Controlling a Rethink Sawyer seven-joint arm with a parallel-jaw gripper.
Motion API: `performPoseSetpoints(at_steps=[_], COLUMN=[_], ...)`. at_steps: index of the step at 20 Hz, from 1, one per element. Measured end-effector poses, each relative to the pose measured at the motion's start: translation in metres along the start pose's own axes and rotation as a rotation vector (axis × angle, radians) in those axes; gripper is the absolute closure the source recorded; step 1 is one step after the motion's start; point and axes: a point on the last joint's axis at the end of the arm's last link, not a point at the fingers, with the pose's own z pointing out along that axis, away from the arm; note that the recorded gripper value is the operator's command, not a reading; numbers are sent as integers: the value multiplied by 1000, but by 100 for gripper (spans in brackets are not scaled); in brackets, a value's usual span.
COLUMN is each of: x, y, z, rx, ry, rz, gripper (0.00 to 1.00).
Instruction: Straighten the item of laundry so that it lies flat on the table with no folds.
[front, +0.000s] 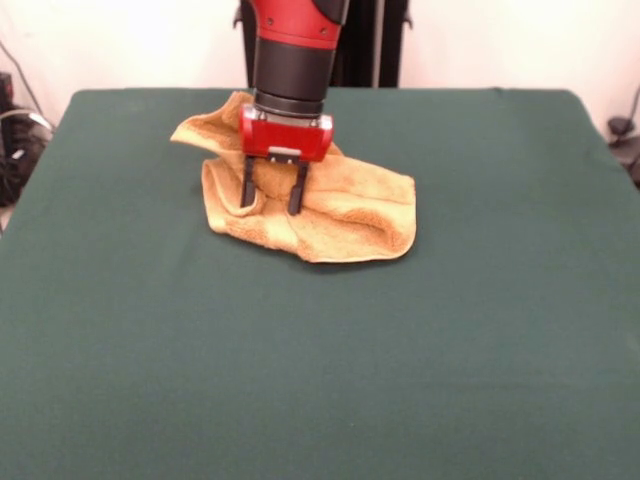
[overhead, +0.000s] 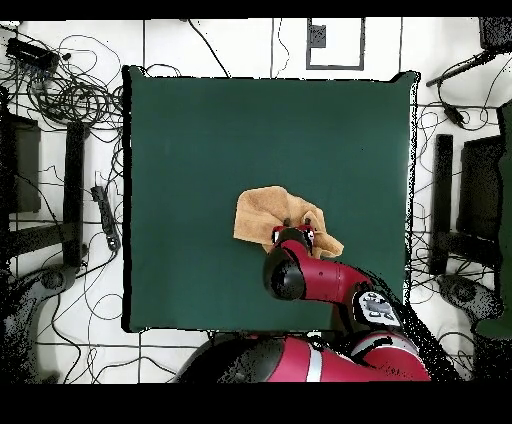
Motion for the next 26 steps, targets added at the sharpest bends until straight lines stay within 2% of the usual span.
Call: performPoseSetpoints(at_steps=[10, 20, 26], x=[0, 9, 8], y=[-1, -2, 1], z=[-3, -47, -56], rx=[-2, -31, -34], ry=[24, 210, 220], rz=[0, 10, 5], gripper=[0, 0, 0])
